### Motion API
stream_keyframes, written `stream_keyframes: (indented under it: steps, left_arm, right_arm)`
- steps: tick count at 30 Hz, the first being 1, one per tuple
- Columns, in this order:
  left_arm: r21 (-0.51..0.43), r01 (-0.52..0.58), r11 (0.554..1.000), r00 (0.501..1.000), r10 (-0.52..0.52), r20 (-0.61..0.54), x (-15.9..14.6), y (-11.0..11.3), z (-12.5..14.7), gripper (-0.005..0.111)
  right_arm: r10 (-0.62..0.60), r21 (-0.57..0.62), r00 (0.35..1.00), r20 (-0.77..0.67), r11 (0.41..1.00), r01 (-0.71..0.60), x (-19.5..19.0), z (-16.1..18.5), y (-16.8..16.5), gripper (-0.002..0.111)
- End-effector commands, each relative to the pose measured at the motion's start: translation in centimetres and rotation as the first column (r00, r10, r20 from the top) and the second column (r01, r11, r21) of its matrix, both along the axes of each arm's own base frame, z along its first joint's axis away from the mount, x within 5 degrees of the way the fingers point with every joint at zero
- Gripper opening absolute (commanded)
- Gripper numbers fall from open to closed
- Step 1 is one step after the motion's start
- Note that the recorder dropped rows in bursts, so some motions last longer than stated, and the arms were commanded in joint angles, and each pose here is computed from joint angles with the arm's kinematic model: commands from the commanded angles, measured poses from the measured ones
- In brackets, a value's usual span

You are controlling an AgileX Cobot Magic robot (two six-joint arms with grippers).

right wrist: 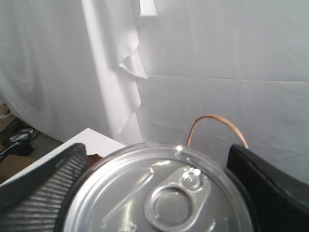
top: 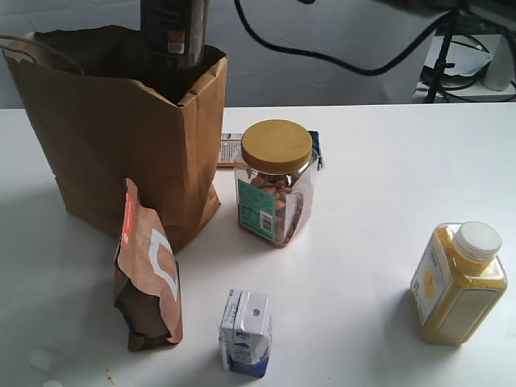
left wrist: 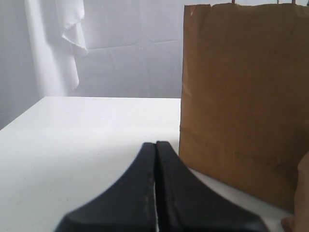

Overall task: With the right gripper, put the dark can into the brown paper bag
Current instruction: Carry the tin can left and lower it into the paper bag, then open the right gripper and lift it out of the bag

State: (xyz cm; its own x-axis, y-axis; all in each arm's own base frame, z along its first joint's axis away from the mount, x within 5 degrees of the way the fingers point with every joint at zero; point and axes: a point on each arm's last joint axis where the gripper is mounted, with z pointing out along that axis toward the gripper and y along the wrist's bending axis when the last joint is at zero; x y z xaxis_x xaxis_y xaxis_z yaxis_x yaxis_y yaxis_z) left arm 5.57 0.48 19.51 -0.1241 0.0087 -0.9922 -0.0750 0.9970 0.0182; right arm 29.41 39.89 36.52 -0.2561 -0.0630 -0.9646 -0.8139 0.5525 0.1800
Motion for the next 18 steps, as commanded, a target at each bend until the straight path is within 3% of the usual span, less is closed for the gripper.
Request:
stream_keyframes:
  steps: [1, 6, 8, 12, 14, 16, 18]
  left_arm:
    - [-0.001, 0.005, 1.000, 1.000, -0.005, 0.005, 0.0, 0.0, -0.1, 0.000]
    - [-0.001, 0.005, 1.000, 1.000, -0.005, 0.005, 0.0, 0.0, -0.1, 0.000]
    - [-0.001, 0.005, 1.000, 1.000, -0.005, 0.005, 0.0, 0.0, -0.1, 0.000]
    - [-0.001, 0.005, 1.000, 1.000, -0.005, 0.005, 0.0, 0.0, -0.1, 0.000]
    - [-0.001, 0.005, 1.000, 1.000, -0.005, 0.005, 0.0, 0.0, -0.1, 0.000]
    - [-0.001, 0.005, 1.000, 1.000, -0.005, 0.005, 0.0, 0.0, -0.1, 0.000]
    - [-0.001, 0.005, 1.000, 1.000, -0.005, 0.005, 0.0, 0.0, -0.1, 0.000]
  right_arm:
    - [0.008, 0.010, 1.000, 0.013, 1.000, -0.008, -0.3, -1.3, 1.5, 0.000]
    - [0.018, -0.024, 1.000, -0.018, 1.000, -0.019, -0.2, -3.7, 2.7, 0.001]
    - [0.017, -0.032, 0.999, -0.038, 0.999, -0.018, 0.0, -4.6, 3.0, 0.010]
    - [0.017, -0.034, 0.999, -0.049, 0.999, -0.018, 0.0, -4.9, 3.1, 0.046]
    - [0.016, -0.033, 0.999, -0.050, 0.999, -0.018, 0.0, -4.9, 3.1, 0.071]
    - [0.016, -0.033, 0.999, -0.050, 0.999, -0.018, 0.0, -4.9, 3.1, 0.087]
    - [0.018, -0.035, 0.998, -0.052, 0.999, -0.020, 0.0, -4.9, 3.1, 0.094]
